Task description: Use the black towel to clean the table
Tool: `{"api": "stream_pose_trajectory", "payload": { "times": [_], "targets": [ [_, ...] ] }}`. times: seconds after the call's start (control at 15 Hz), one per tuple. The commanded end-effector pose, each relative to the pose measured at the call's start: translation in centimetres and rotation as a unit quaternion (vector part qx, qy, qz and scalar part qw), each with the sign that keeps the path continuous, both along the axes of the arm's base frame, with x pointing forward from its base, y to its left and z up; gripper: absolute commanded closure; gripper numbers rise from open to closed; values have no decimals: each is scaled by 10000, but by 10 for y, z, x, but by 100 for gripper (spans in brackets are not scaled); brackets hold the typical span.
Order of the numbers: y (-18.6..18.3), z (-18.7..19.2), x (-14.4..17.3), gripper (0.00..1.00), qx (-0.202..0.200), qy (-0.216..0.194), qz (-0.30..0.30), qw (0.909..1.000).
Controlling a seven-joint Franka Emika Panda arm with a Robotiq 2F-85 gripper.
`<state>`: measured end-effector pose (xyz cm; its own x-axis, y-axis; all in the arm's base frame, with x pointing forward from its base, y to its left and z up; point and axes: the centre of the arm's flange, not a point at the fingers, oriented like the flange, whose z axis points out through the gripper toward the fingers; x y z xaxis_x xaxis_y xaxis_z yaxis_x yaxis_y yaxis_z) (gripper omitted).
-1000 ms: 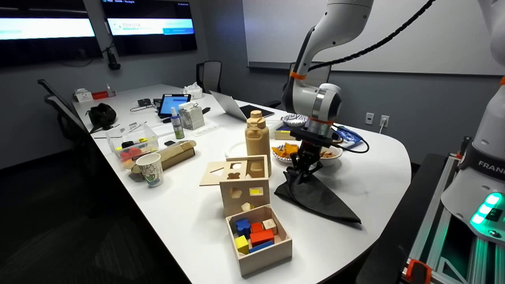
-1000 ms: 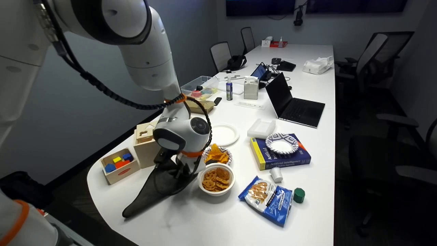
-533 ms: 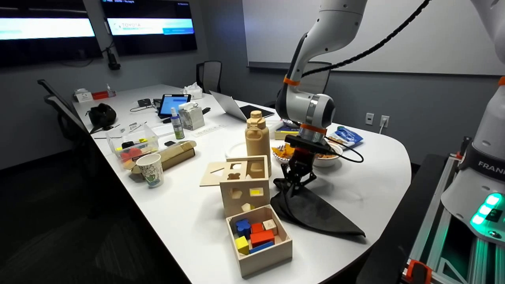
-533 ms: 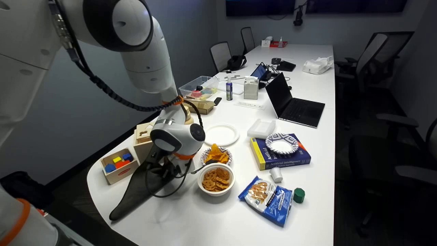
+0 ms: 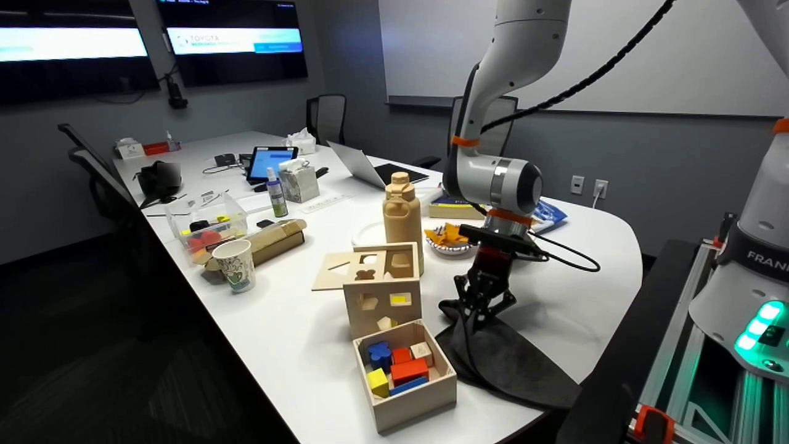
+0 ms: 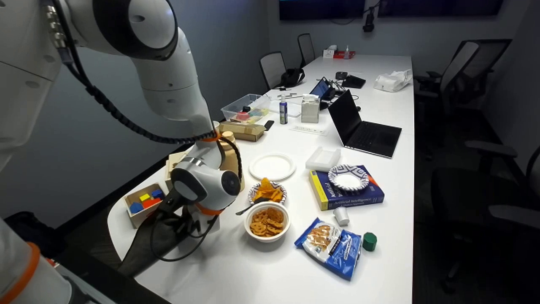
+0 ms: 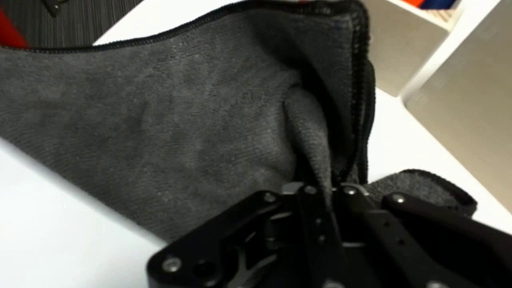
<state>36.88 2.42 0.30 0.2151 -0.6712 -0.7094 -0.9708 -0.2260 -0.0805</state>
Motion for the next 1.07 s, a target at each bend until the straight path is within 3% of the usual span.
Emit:
{"api": "stream_pose_trajectory", "payload": {
  "times": [0.0,0.27,0.47,1.0],
  "targets": [
    [-9,-5,-52,99,-53,495,-342,9982],
    [-27,0,-94,99,-222,1036,-918,9901],
    [-46,7,-114,99,-437,1080,-1279,9849],
    [-90,5,-99,99,-886,1154,-1680,9750]
  ]
}}
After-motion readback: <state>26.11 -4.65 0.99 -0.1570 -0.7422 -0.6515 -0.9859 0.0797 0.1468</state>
